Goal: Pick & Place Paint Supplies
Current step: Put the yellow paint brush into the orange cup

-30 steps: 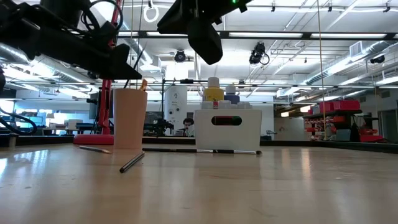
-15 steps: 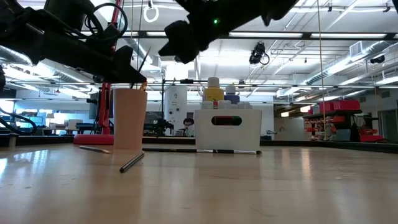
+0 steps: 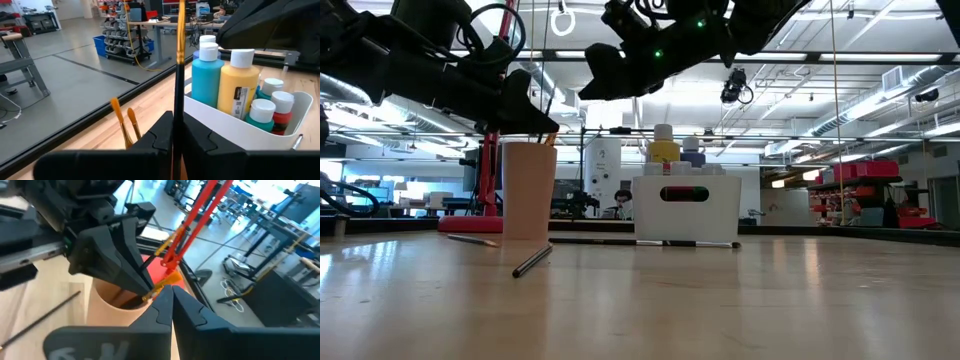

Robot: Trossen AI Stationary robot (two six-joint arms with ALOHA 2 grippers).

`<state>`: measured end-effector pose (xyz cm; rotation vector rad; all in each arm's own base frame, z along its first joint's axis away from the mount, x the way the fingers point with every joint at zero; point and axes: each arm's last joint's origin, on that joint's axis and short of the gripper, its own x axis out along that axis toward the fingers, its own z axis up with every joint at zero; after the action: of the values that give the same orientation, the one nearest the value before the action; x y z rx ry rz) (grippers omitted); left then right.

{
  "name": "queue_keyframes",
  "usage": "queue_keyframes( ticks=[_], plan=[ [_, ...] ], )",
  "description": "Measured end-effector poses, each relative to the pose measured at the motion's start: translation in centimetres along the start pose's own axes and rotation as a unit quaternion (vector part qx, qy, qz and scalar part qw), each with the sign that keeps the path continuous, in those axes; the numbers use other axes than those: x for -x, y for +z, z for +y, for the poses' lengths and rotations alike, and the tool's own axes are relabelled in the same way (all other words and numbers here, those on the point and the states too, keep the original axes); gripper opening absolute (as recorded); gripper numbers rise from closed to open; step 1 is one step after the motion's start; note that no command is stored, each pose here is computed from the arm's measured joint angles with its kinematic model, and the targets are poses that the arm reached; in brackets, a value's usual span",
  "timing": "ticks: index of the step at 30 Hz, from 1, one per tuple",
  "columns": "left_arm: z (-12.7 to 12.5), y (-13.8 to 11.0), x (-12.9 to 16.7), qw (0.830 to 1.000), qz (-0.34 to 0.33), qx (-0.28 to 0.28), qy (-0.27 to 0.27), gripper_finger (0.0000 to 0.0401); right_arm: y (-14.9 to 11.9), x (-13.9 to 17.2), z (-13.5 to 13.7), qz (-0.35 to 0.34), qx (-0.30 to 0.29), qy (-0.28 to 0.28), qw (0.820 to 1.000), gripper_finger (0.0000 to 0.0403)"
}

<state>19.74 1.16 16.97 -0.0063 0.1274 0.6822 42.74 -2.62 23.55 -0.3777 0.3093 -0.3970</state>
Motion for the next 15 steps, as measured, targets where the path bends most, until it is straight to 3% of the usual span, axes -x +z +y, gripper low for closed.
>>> queue_keyframes(
  ticks=[4, 12, 15],
  plan=[
    [0.0, 0.0, 0.0, 1.0, 0.0, -0.015, 0.0, 0.0031, 0.1, -0.1, -0.1, -0.012, -0.015, 0.022, 1.0, 0.0003],
    [0.0, 0.0, 0.0, 1.0, 0.001, -0.022, 0.0, 0.0029, -0.8, 0.0, 0.3, 0.029, -0.011, 0.042, 0.999, 0.0003],
    [0.0, 0.0, 0.0, 1.0, 0.001, -0.022, 0.0, 0.0036, -1.0, 0.0, 0.6, 0.033, -0.029, 0.084, 0.996, 0.0003]
  ],
)
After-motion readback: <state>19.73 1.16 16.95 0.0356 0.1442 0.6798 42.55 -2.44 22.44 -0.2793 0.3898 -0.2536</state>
